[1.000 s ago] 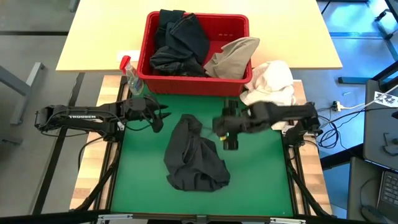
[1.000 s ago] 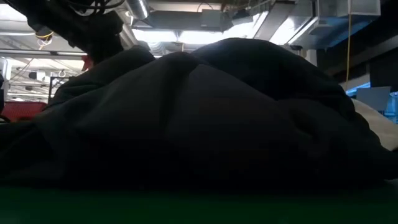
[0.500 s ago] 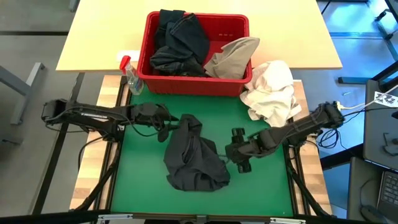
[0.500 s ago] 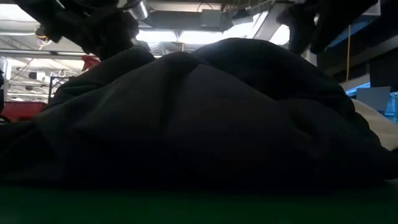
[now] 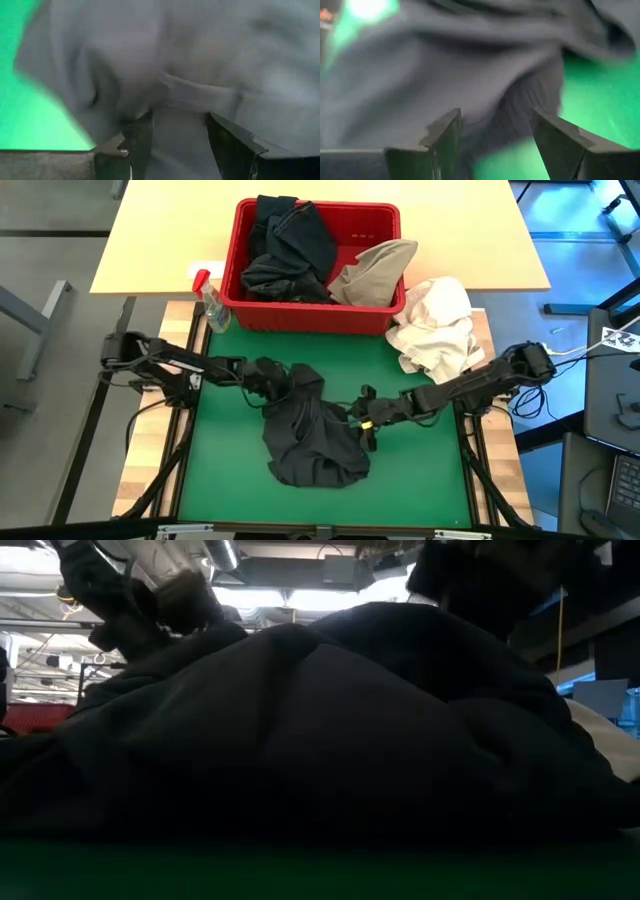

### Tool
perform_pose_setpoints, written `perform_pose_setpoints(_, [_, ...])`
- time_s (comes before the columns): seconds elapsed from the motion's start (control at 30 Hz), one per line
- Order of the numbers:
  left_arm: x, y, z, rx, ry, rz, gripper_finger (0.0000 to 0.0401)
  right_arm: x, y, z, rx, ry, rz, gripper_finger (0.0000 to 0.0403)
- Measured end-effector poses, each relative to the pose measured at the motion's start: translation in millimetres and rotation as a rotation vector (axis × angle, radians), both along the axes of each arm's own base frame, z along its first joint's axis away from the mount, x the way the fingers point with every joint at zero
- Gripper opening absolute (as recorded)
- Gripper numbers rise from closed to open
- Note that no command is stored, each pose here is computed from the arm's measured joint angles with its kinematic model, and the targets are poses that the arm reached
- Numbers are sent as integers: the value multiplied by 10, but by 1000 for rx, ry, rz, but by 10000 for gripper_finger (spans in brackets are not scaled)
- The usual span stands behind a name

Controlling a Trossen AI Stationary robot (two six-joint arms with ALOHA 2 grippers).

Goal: Fold Laundry from Bin
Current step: Fold the black shorts

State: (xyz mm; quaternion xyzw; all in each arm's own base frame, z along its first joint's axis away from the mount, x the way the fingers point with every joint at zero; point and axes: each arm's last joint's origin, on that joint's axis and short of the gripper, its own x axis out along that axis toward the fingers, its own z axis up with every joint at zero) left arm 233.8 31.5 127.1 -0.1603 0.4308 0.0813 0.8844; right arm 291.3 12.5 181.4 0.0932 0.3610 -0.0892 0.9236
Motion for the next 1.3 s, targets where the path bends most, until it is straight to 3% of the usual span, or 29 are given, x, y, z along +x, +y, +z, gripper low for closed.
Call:
perform_pose_setpoints(0.17, [-211,93,-73,120,251,141,179,-120,-228,-248,-89,226,-105,237])
perform_pose_setpoints(0.37, [-500,153,20,210,419,339,179,-298,-499,-151,-232,416,-231,237])
perform_pose_setpoints(0.47, [-566,134,157,167,360,377,179,-283,-562,53,-197,384,-241,237])
perform_pose_setpoints(0.6, [-454,94,539,126,36,345,179,-64,-513,260,35,90,-67,237])
perform_pose_setpoints(0.7, [-429,55,695,103,-120,285,179,92,-469,343,160,-86,53,237])
perform_pose_setpoints(0.83, [-435,14,775,91,-184,254,179,113,-401,151,216,19,51,237])
perform_pose_setpoints(0.93, [-421,-28,778,78,-191,223,179,92,-260,-17,258,146,144,237])
perform_pose_setpoints(1.07, [-373,-83,773,71,-211,188,179,155,-117,-196,190,196,171,237])
perform_pose_setpoints(1.2, [-296,-113,788,87,-264,157,179,326,-115,-272,121,79,180,235])
perform_pose_setpoints(1.3, [-255,-128,779,88,-279,147,179,406,-114,-310,84,23,207,207])
